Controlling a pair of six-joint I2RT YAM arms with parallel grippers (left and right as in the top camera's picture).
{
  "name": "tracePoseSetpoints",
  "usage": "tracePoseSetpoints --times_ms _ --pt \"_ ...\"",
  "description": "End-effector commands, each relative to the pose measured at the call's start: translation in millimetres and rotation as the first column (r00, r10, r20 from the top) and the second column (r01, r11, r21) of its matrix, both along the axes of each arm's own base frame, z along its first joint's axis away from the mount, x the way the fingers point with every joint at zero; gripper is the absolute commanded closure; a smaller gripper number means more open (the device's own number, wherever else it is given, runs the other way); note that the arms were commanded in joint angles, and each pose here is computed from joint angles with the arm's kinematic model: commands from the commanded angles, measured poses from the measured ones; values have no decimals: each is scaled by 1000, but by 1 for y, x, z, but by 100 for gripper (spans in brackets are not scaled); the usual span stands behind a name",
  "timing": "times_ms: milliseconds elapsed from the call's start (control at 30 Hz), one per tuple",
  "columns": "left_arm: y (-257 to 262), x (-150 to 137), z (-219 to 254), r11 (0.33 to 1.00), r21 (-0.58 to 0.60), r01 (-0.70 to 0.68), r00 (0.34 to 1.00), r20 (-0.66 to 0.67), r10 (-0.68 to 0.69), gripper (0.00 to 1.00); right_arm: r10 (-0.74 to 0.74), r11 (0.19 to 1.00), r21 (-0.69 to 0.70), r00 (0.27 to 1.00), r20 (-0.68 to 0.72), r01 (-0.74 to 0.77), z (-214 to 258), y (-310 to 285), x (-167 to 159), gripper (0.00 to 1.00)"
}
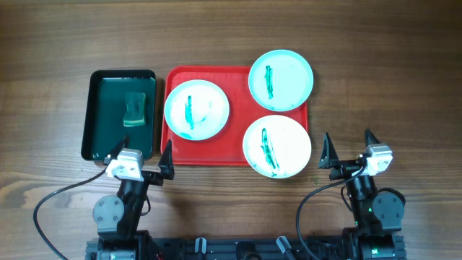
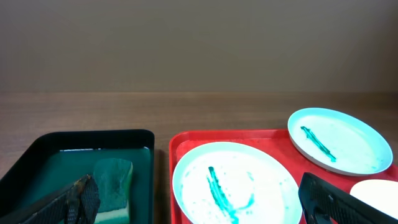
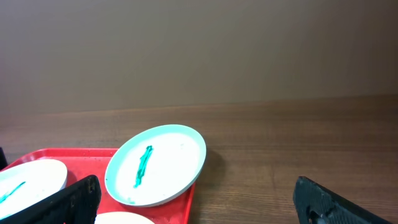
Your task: Clean dirty plates on tray and stack at the side
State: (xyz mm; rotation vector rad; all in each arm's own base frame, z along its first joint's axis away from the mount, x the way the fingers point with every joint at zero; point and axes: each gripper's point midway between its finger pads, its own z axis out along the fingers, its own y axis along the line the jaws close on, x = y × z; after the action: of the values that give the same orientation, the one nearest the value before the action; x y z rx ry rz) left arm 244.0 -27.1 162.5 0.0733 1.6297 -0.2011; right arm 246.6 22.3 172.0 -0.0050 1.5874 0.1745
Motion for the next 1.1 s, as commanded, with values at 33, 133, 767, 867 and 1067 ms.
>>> tracePoseSetpoints --times_ms 33,133,767,867,1067 --pt "2 0 -2 1000 1 -11 1000 -3 11 0 -11 1000 3 1000 0 11 0 -2 0 0" --pt "2 0 -2 1000 1 -11 1000 -3 11 0 -11 1000 3 1000 0 11 0 -2 0 0" --pt "2 0 5 1000 -2 -11 1000 17 11 0 -1 1000 2 999 53 1 13 0 0 0" --pt "5 -2 22 1000 -1 -26 1000 5 26 0 35 999 0 997 72 -35 31 6 -2 0" --pt "6 0 66 999 2 -34 996 -84 34 0 82 997 -5 995 53 -81 75 14 5 0"
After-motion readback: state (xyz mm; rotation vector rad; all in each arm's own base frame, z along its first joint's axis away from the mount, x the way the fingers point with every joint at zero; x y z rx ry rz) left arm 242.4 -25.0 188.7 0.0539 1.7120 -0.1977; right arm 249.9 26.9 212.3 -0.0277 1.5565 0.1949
